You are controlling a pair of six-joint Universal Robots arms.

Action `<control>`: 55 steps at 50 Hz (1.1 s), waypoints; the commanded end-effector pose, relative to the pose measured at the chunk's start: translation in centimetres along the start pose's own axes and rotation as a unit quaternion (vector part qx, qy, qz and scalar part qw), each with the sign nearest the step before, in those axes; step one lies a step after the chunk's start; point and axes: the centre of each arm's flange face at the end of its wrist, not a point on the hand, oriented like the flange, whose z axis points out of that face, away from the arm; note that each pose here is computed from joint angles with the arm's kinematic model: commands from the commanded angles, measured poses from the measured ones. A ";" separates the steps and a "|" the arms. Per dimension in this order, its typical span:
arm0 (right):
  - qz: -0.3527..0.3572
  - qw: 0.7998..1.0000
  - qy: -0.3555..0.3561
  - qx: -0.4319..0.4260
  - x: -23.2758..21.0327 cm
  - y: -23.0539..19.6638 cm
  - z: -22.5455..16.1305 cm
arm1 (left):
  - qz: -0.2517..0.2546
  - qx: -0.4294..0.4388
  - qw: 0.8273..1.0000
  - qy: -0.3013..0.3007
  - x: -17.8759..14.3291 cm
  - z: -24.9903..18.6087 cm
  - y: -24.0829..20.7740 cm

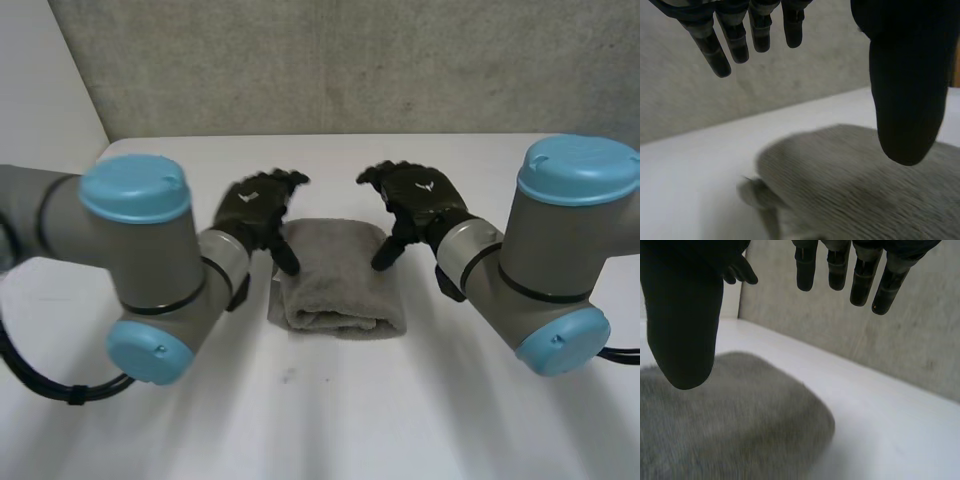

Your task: Fold the towel.

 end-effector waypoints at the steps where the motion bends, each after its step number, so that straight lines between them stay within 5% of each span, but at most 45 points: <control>1: 0.013 0.998 -0.015 -0.061 1.4 4.8 2.3 | 0.003 -0.077 0.997 0.014 0.8 1.8 5.0; 18: -0.033 0.996 -0.010 -0.080 1.9 6.4 3.3 | 0.064 -0.108 0.992 -0.022 -0.7 1.3 5.3; 27: -0.067 0.995 0.066 0.025 2.8 -2.8 0.8 | 0.056 0.014 0.998 -0.009 0.9 -1.9 -4.6; 34: -0.114 0.975 0.151 0.113 5.3 -10.5 -3.7 | 0.045 0.073 0.995 -0.042 -0.8 -5.7 -11.3; 42: -0.121 0.971 0.175 0.111 6.2 -12.5 -7.4 | 0.034 0.077 0.989 -0.123 -5.5 -10.3 -15.5; 55: -0.117 0.976 0.156 0.095 6.0 -11.2 -7.9 | 0.009 0.062 0.992 -0.110 -5.8 -10.8 -14.7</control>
